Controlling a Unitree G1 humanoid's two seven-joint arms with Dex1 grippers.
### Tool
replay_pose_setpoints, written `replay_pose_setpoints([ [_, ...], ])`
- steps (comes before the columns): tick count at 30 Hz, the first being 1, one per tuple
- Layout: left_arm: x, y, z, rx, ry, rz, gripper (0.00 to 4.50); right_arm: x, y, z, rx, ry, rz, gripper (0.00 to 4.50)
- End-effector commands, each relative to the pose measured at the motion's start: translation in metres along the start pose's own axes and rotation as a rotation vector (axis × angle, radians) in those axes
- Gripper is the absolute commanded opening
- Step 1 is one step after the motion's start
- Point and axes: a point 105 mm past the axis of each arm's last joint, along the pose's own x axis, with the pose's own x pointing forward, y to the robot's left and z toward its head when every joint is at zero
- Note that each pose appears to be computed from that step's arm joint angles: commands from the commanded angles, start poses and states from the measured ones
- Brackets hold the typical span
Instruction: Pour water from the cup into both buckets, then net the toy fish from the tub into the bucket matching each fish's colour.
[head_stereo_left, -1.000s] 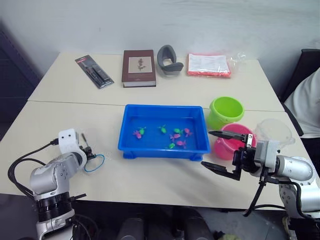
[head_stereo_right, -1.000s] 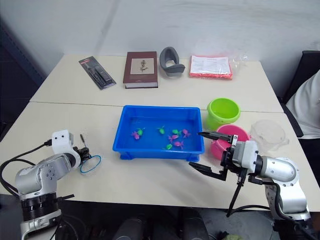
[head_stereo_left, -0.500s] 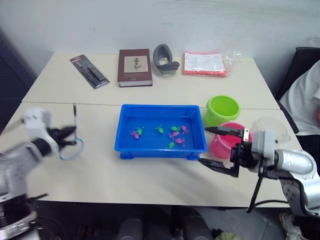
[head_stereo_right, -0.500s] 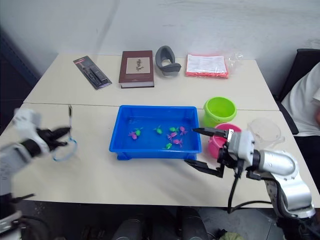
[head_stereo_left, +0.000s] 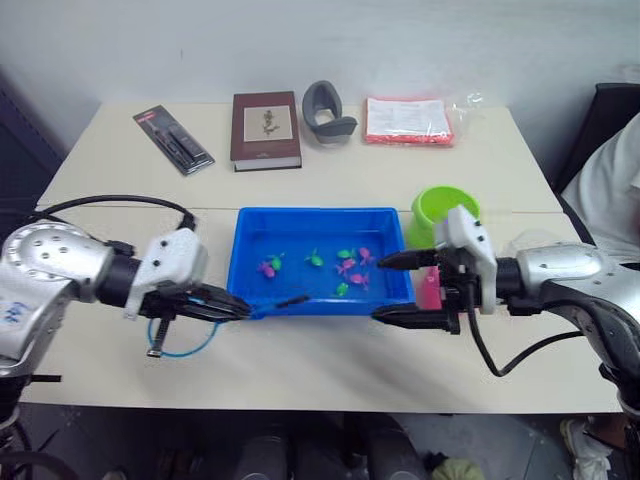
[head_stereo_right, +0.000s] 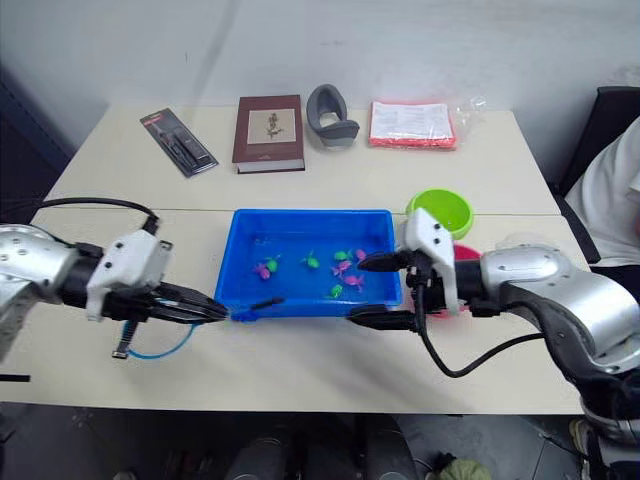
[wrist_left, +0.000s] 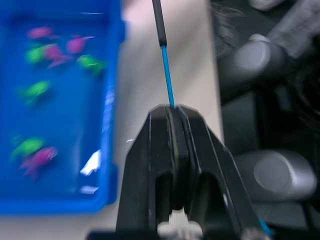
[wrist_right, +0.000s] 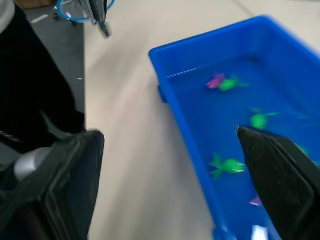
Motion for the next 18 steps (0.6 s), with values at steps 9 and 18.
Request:
replay_pose_setpoints([
  [9, 0.038, 0.021, 0.016, 0.042, -0.066, -0.069, 0.09, 0.027, 0.024, 0.016, 0.064, -0.033, 0.155, 4.50],
  [18, 0.054, 0.030, 0.019, 0.039, -0.065, -0.056, 0.09, 0.035, 0.029, 0.018, 0.129, -0.033, 0.170, 4.50],
])
